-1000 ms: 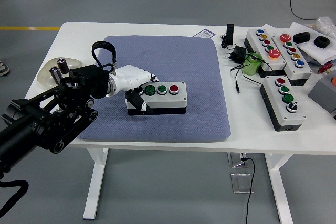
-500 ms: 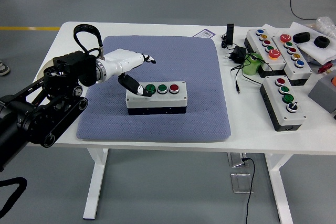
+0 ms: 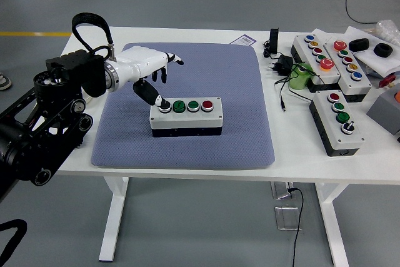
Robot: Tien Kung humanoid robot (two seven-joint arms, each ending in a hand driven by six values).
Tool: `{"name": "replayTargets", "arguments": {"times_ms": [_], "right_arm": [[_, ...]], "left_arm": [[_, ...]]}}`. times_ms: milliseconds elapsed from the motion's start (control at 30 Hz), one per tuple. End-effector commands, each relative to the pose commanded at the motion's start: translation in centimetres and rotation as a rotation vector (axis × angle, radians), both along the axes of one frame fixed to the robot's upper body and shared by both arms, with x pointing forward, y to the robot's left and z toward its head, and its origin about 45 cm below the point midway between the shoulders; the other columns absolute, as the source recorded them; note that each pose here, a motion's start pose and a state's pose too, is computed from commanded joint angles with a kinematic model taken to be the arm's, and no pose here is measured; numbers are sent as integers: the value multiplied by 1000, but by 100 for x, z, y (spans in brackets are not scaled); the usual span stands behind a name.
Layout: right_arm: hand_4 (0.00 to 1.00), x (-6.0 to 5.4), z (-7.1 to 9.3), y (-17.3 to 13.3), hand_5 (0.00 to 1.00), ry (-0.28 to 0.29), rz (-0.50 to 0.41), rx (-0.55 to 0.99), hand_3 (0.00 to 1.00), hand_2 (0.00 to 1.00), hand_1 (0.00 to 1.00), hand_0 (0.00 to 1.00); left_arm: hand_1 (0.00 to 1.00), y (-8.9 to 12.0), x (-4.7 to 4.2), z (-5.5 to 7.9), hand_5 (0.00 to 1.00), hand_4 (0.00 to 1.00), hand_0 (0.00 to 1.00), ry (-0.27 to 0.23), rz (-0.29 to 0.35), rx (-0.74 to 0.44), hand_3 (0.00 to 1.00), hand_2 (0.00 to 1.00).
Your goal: Pick up the button,place it on the desk,press the button,press the button
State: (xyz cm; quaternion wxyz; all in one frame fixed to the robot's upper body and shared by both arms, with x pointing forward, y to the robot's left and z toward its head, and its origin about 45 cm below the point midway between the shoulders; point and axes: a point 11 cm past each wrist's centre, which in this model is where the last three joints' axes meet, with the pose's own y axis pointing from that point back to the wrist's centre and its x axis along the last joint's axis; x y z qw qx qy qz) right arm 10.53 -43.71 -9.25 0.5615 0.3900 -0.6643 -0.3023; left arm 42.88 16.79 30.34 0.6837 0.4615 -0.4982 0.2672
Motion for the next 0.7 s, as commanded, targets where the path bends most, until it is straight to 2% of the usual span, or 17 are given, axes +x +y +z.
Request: {"name": "replayTargets", "arguments": {"times_ms": [133, 167, 267, 467, 700], "right_arm": [[264, 7, 1, 2, 271, -1, 1, 0, 644, 603, 568, 651], [264, 8, 1, 2, 271, -1, 0, 1, 644, 603, 568, 651], [264, 11, 2, 2, 271, -2, 0, 1, 644, 603, 568, 651], [264, 13, 3, 0, 271, -2, 1, 1, 644, 603, 568, 651], [264, 15, 5, -4, 271, -2, 2, 0, 644, 603, 568, 651]], "left_arm": [[85, -82, -52, -88, 2, 649, 45, 39, -16, 29, 915, 120], [12, -95, -59, -104, 2, 638, 2, 46, -18, 34, 906, 59], [12, -139, -78, -144, 2, 638, 2, 63, -19, 50, 906, 59], [7, -206, -107, -153, 2, 645, 2, 66, -32, 55, 896, 50], [6, -240, -107, -231, 2, 651, 2, 84, -38, 81, 896, 49]]}}
